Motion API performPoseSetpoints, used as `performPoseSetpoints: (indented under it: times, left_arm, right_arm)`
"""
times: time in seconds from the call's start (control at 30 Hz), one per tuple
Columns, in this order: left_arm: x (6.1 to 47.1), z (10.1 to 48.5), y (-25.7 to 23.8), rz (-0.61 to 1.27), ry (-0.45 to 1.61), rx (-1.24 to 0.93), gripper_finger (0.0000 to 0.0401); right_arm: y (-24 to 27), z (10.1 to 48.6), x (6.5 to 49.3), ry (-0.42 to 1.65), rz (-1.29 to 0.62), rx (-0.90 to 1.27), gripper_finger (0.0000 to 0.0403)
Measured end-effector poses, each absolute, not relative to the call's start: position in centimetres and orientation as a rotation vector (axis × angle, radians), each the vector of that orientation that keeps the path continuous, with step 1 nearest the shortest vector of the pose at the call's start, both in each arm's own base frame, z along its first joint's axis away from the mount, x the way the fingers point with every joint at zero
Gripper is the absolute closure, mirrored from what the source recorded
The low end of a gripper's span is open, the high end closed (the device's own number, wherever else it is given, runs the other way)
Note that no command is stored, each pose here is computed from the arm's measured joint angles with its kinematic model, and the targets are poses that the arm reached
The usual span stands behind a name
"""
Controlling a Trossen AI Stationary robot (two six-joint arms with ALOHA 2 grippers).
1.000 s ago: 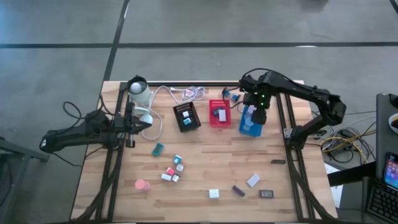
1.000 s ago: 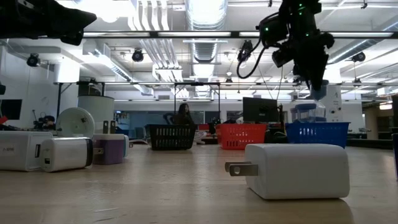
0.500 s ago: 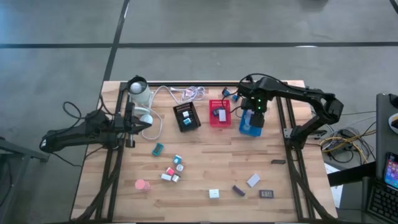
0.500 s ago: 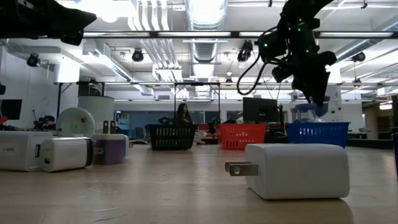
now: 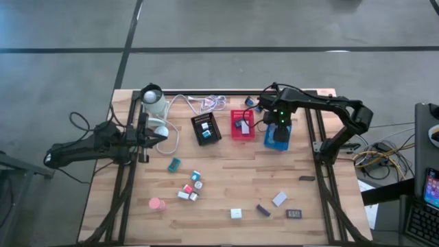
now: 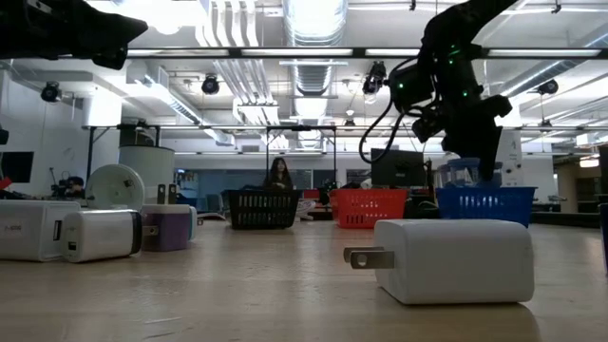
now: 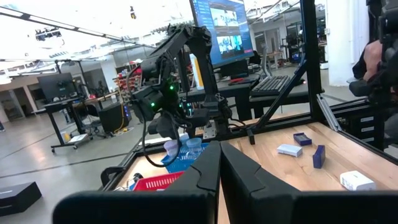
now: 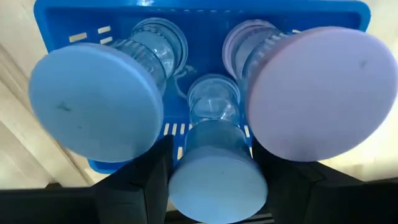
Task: Pick & Place Office items
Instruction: Put the light blue hourglass into the blue bin, then put the left violet digital clock into the red bin
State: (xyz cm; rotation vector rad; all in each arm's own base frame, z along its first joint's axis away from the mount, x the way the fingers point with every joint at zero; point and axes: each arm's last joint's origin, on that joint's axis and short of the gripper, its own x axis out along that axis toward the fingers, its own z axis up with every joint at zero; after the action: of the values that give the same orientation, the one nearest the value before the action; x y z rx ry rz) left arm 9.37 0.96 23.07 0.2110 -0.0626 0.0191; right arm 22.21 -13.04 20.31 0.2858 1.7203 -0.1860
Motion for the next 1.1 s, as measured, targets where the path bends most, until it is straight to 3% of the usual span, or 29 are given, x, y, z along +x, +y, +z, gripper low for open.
performPoseSetpoints:
  times: [0.27,1.1]
  left_arm:
    - [9.4,23.1,1.0,0.019,-0.063,0.211,0.0389]
    - [9.4,23.1,1.0,0.019,-0.063,0.209,0.0389]
  right_arm:
    - [-13.0,20.8,22.0,1.682,-0.194,0.276,0.0203]
    - [-13.1,21.9,22.0,1.692,-0.225,0.265,0.0101]
